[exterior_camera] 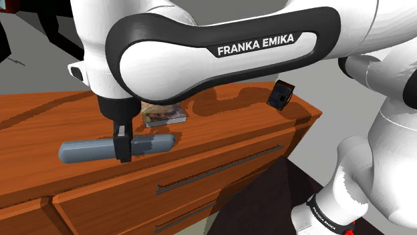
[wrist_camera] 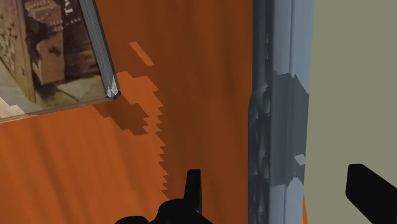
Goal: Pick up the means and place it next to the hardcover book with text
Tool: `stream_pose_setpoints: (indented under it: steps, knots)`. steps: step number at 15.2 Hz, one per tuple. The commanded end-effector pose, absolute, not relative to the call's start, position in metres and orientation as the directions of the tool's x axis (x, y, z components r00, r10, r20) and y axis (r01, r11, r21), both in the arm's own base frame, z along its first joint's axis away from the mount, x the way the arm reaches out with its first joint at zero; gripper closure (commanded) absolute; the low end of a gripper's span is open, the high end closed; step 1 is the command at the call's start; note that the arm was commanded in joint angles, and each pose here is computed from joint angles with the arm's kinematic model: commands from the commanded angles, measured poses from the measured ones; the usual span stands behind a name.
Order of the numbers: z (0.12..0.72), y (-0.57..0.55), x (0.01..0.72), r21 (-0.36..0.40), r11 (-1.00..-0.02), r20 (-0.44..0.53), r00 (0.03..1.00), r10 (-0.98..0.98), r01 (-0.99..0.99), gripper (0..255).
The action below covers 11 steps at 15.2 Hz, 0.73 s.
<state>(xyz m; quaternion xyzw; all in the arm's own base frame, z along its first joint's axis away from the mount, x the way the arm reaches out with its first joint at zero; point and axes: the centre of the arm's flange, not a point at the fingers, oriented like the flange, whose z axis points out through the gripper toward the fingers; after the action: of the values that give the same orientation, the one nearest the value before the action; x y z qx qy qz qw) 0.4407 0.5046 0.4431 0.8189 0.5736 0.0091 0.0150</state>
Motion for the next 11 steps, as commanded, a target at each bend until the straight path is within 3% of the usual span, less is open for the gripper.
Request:
stream_pose_setpoints:
  steps: [1, 3, 11]
  knots:
    - [0.464, 0.504, 0.44, 0.035, -0.342, -0.003, 0.342, 0.94, 0.939, 0]
    - [0.487, 0.505, 0.439, 0.035, -0.342, -0.003, 0.342, 0.94, 0.939, 0]
    - [0.487, 0.505, 0.439, 0.035, -0.342, -0.003, 0.342, 0.94, 0.939, 0]
